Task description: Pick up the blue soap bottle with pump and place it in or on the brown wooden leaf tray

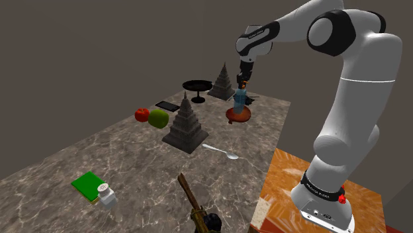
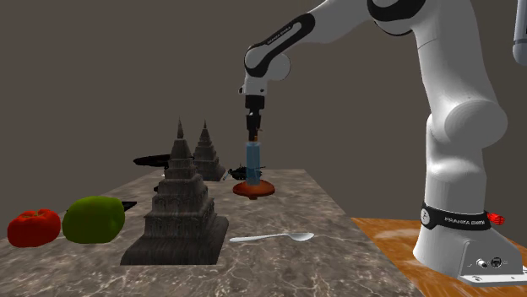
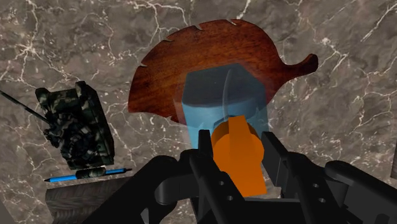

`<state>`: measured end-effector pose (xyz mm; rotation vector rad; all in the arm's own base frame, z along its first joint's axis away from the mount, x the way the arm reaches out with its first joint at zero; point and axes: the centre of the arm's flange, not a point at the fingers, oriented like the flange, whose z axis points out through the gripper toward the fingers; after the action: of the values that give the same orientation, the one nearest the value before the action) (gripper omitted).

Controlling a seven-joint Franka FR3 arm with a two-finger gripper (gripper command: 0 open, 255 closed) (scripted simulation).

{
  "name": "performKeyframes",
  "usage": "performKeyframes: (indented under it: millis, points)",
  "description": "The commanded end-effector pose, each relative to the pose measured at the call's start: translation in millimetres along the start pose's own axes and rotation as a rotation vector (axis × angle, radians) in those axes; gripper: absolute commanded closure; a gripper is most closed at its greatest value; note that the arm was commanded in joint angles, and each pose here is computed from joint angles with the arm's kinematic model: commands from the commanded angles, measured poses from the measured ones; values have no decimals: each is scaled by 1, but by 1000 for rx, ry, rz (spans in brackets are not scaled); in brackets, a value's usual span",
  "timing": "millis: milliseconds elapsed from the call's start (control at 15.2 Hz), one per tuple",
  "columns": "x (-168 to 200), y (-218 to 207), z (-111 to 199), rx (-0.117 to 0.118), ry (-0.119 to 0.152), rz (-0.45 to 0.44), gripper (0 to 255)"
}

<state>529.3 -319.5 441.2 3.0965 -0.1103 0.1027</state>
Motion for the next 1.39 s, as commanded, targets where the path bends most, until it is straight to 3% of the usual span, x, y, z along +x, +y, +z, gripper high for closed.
performKeyframes:
  millis: [0,264,330,660,924,1320]
  points:
    - [0,0,1,0,1,0,255]
    - [0,0,1,0,1,0,255]
    - [0,0,1,0,1,0,0]
    - [0,0,1,0,1,0,0]
    - [0,0,-49,0,1,0,0]
    - [0,0,-49,0,1,0,0]
